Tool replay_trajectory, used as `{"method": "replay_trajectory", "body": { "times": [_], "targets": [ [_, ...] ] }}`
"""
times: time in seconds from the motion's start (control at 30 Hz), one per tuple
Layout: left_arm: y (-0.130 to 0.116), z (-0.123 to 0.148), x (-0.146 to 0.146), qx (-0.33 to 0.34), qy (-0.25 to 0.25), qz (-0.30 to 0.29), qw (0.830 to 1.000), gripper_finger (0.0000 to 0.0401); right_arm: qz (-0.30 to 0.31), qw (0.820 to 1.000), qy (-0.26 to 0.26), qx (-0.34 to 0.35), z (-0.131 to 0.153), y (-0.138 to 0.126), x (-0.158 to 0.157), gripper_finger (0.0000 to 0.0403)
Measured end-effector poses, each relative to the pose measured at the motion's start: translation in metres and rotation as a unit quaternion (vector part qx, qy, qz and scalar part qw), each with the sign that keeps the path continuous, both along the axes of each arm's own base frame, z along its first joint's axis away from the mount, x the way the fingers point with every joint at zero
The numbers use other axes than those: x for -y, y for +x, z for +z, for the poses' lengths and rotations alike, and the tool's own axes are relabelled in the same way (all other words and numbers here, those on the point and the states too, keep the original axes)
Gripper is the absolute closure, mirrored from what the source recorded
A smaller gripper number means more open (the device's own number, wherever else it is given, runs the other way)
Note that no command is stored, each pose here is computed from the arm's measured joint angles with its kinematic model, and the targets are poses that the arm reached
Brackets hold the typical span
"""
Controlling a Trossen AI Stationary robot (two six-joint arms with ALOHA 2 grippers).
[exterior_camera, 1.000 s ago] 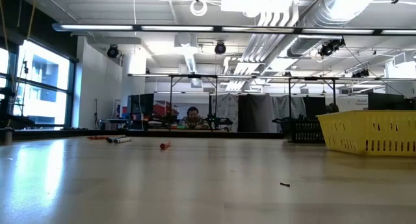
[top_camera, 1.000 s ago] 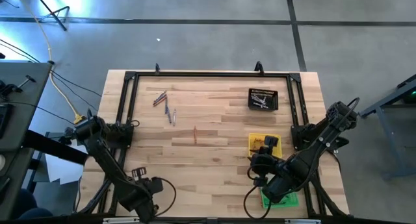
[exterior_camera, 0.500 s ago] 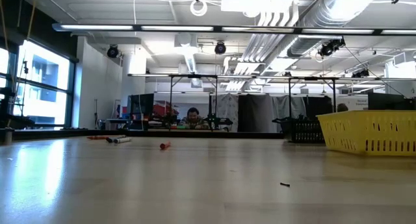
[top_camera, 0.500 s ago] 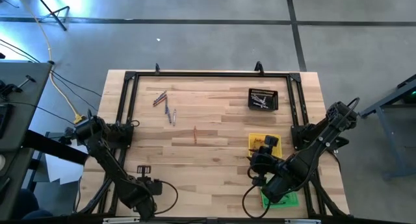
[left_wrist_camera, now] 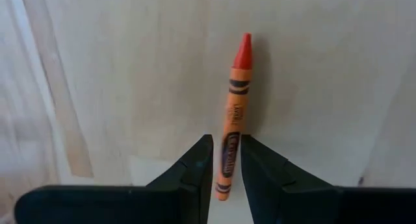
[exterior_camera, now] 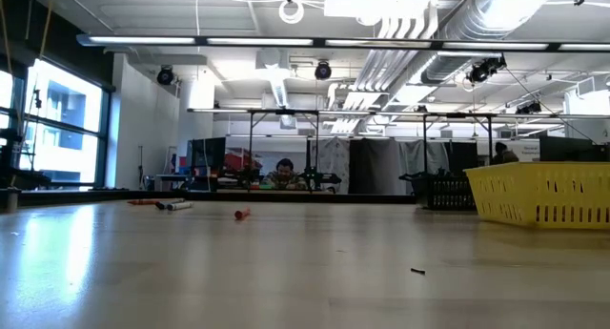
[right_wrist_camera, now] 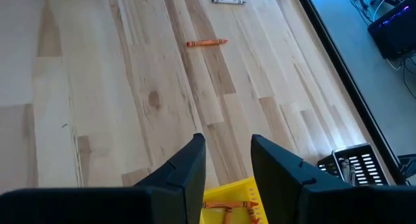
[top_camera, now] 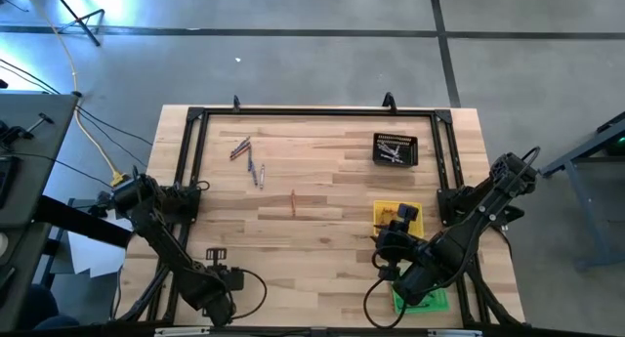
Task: Sort crayons
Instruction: Put the orange crayon into the yellow basket
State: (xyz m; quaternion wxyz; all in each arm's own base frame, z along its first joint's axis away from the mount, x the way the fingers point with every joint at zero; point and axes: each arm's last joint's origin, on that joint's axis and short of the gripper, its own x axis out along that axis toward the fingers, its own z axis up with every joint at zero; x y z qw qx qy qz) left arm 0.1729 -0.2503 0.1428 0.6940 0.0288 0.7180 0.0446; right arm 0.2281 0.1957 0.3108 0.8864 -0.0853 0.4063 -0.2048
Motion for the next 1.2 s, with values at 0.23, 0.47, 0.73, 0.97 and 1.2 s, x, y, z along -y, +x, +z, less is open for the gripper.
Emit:
{"method": "replay_trajectory", "body": {
  "times": [0.23,0.47,0.73,0.97,1.2],
  "targets": [
    [-0.002,-0.011,-0.002,0.003,-0.032,0.008,0.999,0.0336,0.001,1.000,0.006,-0.002,0.000,0.000,0.000,0.0286],
    [-0.005,-0.017,-0.006,0.001,-0.025,0.060,0.998,0.0337,0.002,1.000,0.007,-0.005,0.000,0.000,-0.001,0.0286],
    [0.001,-0.017,-0.009,-0.032,-0.051,0.099,0.993,0.0392,0.003,1.000,0.009,-0.009,-0.001,0.000,-0.001,0.0286],
    [0.009,0.000,-0.011,-0.020,-0.115,0.116,0.986,0.0400,0.006,0.999,0.013,-0.028,-0.001,-0.002,0.000,0.0286],
    [0.012,0.030,-0.017,0.075,-0.131,0.125,0.981,0.0401,0.006,0.998,0.011,-0.058,-0.003,-0.005,0.002,0.0286]
  ]
}}
